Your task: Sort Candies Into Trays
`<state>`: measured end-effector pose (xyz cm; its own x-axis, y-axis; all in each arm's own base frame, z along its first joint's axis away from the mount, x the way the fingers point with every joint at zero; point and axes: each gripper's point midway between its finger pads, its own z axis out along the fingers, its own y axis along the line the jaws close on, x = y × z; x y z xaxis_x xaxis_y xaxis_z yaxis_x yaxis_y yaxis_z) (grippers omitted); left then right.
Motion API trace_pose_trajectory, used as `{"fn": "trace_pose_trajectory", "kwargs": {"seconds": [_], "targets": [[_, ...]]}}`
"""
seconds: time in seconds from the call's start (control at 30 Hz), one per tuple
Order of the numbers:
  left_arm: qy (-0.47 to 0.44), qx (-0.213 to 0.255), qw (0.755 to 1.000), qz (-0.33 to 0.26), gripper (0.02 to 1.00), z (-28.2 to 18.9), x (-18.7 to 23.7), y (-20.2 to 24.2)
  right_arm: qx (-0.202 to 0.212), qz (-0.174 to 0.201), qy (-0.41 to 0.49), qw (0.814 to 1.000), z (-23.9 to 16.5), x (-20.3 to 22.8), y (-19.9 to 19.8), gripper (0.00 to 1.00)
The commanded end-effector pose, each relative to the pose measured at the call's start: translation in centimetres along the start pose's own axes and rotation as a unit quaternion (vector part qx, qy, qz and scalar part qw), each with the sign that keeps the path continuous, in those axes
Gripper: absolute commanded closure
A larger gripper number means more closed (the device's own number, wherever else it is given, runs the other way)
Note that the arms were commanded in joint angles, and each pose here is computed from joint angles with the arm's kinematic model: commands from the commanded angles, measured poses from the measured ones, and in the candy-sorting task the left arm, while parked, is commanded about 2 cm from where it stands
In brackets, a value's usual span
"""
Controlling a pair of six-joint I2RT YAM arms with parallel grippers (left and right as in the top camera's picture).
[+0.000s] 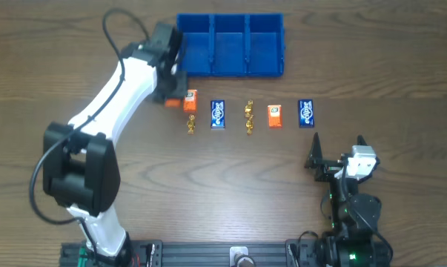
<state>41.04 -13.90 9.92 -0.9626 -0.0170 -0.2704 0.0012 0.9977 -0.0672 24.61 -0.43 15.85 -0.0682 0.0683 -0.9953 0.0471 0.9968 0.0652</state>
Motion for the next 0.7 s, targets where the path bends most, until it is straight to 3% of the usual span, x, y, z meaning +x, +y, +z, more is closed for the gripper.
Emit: {"fn": "trace_pose_trajectory", "kwargs": {"seconds": [0.03, 0.13, 0.23, 0.47, 0.7], "targets": [[-0.175, 0.005, 0.984, 0.002, 0.798, -10.2, -8.1, -4.3, 0.002, -0.003, 0.000, 1.000, 0.0, 0.1, -0.1, 0.001], [-0.216, 0.004, 0.976, 0.013, 0.796, -10.9, -12.0, -6.5, 0.002, -0.003, 0.000, 1.000, 0.0, 0.1, -0.1, 0.001], [-0.208, -0.002, 0.978, 0.010, 0.796, -8.0, -13.8, -6.8, 0.002, -0.003, 0.000, 1.000, 0.0, 0.1, -0.1, 0.001], [-0.158, -0.028, 0.987, -0.003, 0.785, -1.6, -13.7, -5.1, 0.002, -0.003, 0.000, 1.000, 0.0, 0.1, -0.1, 0.001], [-0.144, -0.029, 0.989, -0.018, 0.779, -0.5, -13.5, -4.2, 0.002, -0.003, 0.000, 1.000, 0.0, 0.1, -0.1, 0.001]]}}
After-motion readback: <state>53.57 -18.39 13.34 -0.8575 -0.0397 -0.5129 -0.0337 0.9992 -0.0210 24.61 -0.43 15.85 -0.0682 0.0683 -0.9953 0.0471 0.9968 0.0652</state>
